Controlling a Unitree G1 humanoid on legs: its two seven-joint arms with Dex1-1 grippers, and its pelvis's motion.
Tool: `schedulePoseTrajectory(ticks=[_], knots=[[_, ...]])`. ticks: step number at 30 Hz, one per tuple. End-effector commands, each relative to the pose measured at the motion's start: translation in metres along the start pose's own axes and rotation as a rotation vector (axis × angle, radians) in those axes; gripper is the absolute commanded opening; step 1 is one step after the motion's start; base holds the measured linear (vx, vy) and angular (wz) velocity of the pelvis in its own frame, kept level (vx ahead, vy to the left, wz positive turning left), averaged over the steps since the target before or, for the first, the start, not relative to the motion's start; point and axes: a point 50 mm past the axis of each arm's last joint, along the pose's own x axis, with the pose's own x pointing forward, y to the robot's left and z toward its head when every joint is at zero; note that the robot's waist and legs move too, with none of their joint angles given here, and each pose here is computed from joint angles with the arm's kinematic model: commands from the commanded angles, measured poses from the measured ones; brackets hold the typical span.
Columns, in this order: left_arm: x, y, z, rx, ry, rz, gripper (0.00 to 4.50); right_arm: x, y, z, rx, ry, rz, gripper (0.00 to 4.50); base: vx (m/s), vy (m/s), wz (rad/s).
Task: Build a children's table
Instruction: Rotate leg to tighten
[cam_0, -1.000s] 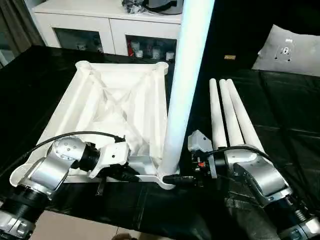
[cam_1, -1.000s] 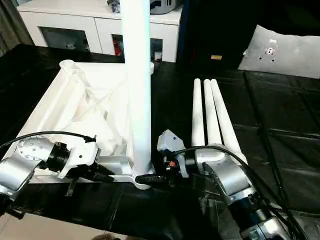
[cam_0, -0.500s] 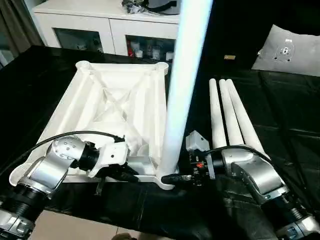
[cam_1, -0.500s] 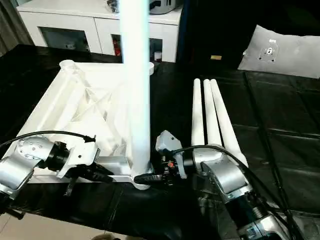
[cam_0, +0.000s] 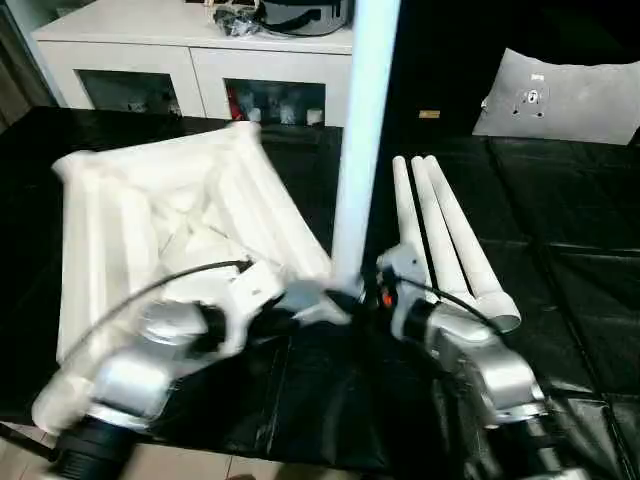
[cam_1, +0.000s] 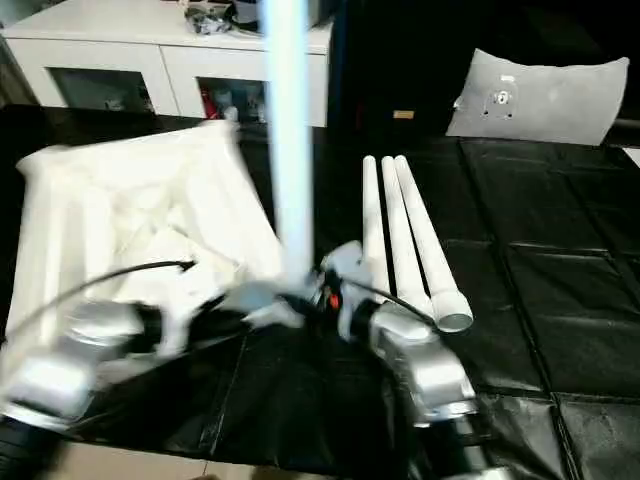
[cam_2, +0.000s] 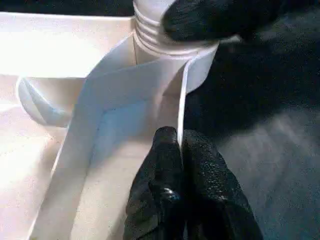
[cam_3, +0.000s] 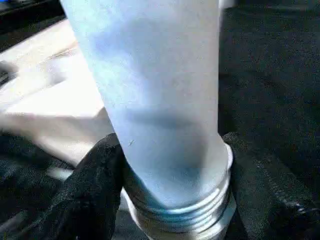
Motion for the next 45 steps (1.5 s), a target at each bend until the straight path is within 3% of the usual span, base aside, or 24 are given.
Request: schedulePoseTrajectory(ticks=[1, 4, 7, 14, 15, 17, 18, 25, 28, 31, 35, 36, 40, 45], knots=[[0.010, -0.001, 0.024, 0.017, -0.086, 0.096, 0.00, 0.021, 0.046, -0.010, 0.062, 0.044, 0.189, 2.72, 0.000, 0.000, 0.00], [0.021, 0.004, 0.041, -0.032, -0.146, 0.281, 0.00, 0.032, 0.045, -0.009, 0.097, 0.047, 0.073, 2.72, 0.000, 0.000, 0.00], [0.027, 0.001, 0.054, -0.049, -0.183, 0.335, 0.00, 0.036, 0.041, -0.008, 0.136, 0.045, 0.005, 2.72, 0.000, 0.000, 0.00], [0.031, -0.012, 0.050, 0.002, -0.146, 0.236, 0.00, 0.036, 0.031, -0.004, 0.123, 0.019, -0.077, 2.72, 0.008, 0.000, 0.01], [0.031, -0.013, 0.049, 0.013, -0.143, 0.216, 0.00, 0.035, 0.029, -0.004, 0.120, 0.016, -0.084, 3.07, 0.000, 0.000, 0.00], [0.029, -0.014, 0.046, 0.029, -0.137, 0.184, 0.00, 0.033, 0.024, -0.002, 0.121, 0.001, -0.105, 3.07, 0.000, 0.000, 0.00], [0.029, -0.014, 0.046, 0.029, -0.136, 0.182, 0.00, 0.033, 0.024, -0.002, 0.122, 0.000, -0.106, 3.44, 0.000, 0.000, 0.00], [0.022, -0.013, 0.045, 0.077, -0.149, 0.084, 0.00, 0.022, 0.013, 0.014, 0.085, -0.078, -0.112, 3.84, 0.000, 0.000, 0.00], [0.021, -0.012, 0.043, 0.096, -0.146, 0.059, 0.00, 0.015, 0.010, 0.021, 0.063, -0.100, -0.103, 4.24, 0.000, 0.000, 0.00], [0.018, -0.007, 0.042, 0.108, -0.149, 0.060, 0.00, 0.000, 0.003, 0.028, 0.040, -0.115, -0.142, 4.29, 0.000, 0.000, 0.00], [0.015, -0.002, 0.045, 0.074, -0.187, 0.072, 0.00, -0.016, -0.009, 0.028, -0.005, -0.089, -0.230, 4.40, 0.000, 0.000, 0.00], [0.015, -0.002, 0.045, 0.072, -0.189, 0.070, 0.43, -0.016, -0.010, 0.028, -0.007, -0.088, -0.232, 4.50, 0.000, 0.000, 0.00], [0.013, -0.001, 0.048, 0.042, -0.219, 0.053, 0.64, -0.028, -0.018, 0.030, -0.043, -0.085, -0.292, 4.50, 0.000, 0.000, 0.00], [0.004, -0.001, 0.055, -0.033, -0.341, 0.064, 1.06, -0.059, -0.022, 0.049, -0.001, -0.192, -0.278, 4.50, 0.000, 0.000, 0.00]])
